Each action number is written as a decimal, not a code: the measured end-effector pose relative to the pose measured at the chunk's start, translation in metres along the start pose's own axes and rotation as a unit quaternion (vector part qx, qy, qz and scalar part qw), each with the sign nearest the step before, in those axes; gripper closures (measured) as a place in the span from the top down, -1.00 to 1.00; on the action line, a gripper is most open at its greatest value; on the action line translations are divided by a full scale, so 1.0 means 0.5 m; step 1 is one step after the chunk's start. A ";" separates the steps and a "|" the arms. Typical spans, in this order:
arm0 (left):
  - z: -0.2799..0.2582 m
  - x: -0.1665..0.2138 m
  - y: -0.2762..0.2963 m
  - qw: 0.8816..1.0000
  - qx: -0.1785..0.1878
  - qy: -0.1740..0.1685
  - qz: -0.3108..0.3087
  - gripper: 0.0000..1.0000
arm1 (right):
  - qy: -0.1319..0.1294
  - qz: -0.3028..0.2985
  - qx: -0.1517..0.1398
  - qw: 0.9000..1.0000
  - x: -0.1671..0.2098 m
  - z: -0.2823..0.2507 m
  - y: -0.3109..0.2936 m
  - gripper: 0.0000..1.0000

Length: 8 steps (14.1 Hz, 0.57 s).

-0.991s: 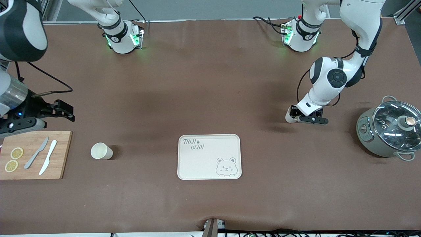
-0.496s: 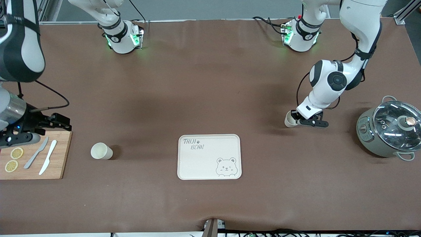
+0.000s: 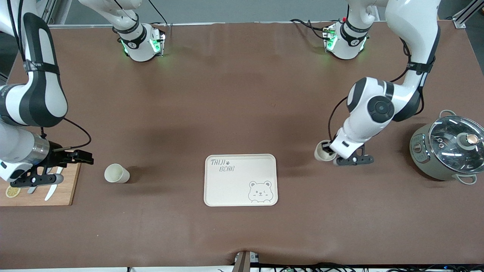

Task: Place white IKEA cup upright on tray with both arms
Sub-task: 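Grasp the white cup with the left gripper while the right gripper reaches out, then carry the cup onto the tray with the left gripper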

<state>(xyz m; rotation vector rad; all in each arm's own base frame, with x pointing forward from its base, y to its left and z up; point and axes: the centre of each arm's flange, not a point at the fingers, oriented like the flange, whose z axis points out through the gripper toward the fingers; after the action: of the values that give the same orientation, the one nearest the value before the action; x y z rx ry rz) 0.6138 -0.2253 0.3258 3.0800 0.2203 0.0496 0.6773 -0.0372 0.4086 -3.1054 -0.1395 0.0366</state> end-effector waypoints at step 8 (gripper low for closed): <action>0.110 0.044 0.229 0.996 -0.020 -0.005 -0.089 -0.93 | 0.000 0.023 0.002 1.000 0.021 0.109 0.064 1.00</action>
<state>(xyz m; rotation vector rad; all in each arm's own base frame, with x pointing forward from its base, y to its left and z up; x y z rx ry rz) 0.6535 -0.3380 0.2780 3.0059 0.4868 0.0308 0.6893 -0.0664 0.3530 -3.1035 -0.0690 0.0385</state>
